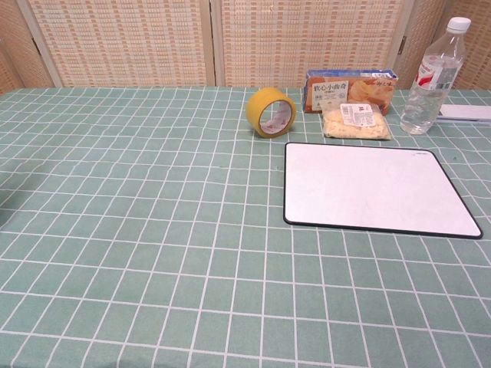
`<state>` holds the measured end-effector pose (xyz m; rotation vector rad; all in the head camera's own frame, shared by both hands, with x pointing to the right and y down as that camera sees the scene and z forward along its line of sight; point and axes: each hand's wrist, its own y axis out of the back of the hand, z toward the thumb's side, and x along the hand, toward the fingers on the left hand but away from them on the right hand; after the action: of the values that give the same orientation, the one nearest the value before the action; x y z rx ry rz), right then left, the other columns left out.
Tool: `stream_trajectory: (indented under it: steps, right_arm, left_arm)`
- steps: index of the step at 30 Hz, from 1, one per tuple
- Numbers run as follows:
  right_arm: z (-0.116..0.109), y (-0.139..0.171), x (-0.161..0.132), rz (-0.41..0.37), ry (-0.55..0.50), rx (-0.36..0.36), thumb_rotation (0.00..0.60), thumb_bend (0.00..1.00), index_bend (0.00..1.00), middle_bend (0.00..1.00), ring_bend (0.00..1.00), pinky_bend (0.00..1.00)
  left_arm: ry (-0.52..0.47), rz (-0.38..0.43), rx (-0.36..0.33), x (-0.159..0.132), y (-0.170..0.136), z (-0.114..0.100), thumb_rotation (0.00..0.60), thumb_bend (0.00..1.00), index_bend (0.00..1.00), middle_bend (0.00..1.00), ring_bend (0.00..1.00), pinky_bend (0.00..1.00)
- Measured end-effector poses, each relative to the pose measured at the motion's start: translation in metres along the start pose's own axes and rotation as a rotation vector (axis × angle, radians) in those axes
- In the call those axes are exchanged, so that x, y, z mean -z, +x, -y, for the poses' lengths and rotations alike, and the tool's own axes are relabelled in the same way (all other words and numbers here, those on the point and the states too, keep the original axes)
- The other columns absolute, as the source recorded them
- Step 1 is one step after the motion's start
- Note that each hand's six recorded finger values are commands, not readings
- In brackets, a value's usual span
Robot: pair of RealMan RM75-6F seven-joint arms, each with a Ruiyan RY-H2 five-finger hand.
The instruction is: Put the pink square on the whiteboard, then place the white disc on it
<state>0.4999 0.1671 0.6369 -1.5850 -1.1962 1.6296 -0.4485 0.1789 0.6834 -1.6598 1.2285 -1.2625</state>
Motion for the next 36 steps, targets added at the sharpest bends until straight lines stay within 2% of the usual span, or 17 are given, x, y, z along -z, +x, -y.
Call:
stream_trajectory:
  steps: [9, 17, 20, 26, 36]
  right_arm:
    - [0.006, 0.002, -0.011, -0.03, 0.055, -0.034, 0.447, 0.0, 0.02, 0.0, 0.0, 0.0]
    - [0.028, 0.003, -0.022, -0.053, 0.209, -0.12, 0.447, 0.0, 0.29, 0.0, 0.0, 0.0]
    - [0.038, -0.001, -0.026, -0.053, 0.257, -0.152, 0.447, 0.01, 0.33, 0.0, 0.0, 0.0]
    - [0.051, -0.011, -0.035, -0.063, 0.329, -0.187, 0.447, 0.07, 0.35, 0.0, 0.0, 0.0]
    - [0.069, -0.022, -0.037, -0.04, 0.394, -0.234, 0.446, 0.1, 0.36, 0.0, 0.0, 0.0]
  left_arm:
    - [-0.002, 0.012, -0.012, -0.003, -0.002, -0.002, 0.6, 0.39, 0.07, 0.05, 0.0, 0.0]
    - [-0.021, 0.015, -0.008, -0.004, -0.002, -0.001, 0.6, 0.39, 0.07, 0.05, 0.0, 0.0]
    - [-0.026, 0.027, -0.006, -0.006, -0.003, -0.001, 0.6, 0.39, 0.07, 0.05, 0.0, 0.0]
    - [-0.045, 0.035, -0.024, -0.01, -0.004, -0.006, 0.6, 0.39, 0.07, 0.05, 0.0, 0.0]
    - [-0.048, 0.03, -0.024, -0.008, -0.004, -0.008, 0.6, 0.39, 0.07, 0.05, 0.0, 0.0]
